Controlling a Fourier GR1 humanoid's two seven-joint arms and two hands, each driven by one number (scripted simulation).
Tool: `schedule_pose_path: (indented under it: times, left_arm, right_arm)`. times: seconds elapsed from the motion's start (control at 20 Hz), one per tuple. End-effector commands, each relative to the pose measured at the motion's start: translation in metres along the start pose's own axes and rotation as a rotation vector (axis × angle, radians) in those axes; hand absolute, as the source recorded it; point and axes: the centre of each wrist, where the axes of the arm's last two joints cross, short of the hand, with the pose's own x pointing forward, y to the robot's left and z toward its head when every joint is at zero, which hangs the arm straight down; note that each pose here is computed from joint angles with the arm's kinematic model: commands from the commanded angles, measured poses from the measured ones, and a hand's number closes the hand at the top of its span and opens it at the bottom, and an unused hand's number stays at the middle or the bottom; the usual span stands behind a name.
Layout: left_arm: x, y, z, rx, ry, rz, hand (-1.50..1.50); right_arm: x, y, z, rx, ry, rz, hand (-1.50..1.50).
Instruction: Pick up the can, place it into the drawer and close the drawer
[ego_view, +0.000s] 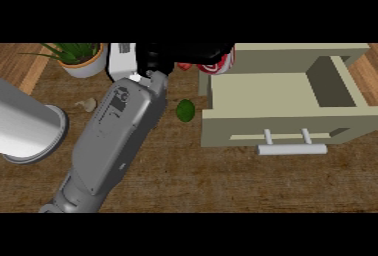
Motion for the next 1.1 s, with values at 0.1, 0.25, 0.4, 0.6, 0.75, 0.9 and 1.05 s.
schedule_pose_path:
  times: [0.1, 0.25, 0.4, 0.6, 0.75, 0.9, 1.05]
  left_arm:
    - [0.019, -0.038, -0.017, 0.009, -0.008, -0.025, 1.50]
    - [0.010, -0.036, -0.036, 0.010, 0.004, -0.027, 1.50]
    - [0.012, -0.053, -0.028, -0.012, 0.002, -0.029, 1.50]
    - [0.002, -0.053, -0.035, -0.023, 0.023, -0.046, 1.50]
    - [-0.004, -0.057, -0.040, 0.004, 0.021, -0.057, 1.50]
    - [-0.018, -0.062, -0.029, 0.008, 0.047, -0.049, 1.50]
    - [-0.006, -0.065, -0.042, 0.000, 0.052, -0.081, 1.50]
  right_arm:
    - [0.008, 0.008, -0.002, 0.008, -0.006, 0.018, -1.50]
    - [-0.006, 0.001, -0.004, 0.028, -0.002, 0.000, -1.50]
    - [0.006, 0.010, -0.009, 0.012, -0.011, -0.012, -1.50]
    - [0.012, 0.012, -0.002, 0.015, -0.021, 0.004, -1.50]
    - [0.002, 0.010, -0.015, 0.022, -0.008, 0.005, -1.50]
    - [0.012, 0.010, 0.000, 0.031, -0.012, -0.003, -1.50]
    - [0.011, -0.014, 0.007, 0.021, -0.011, 0.013, -1.50]
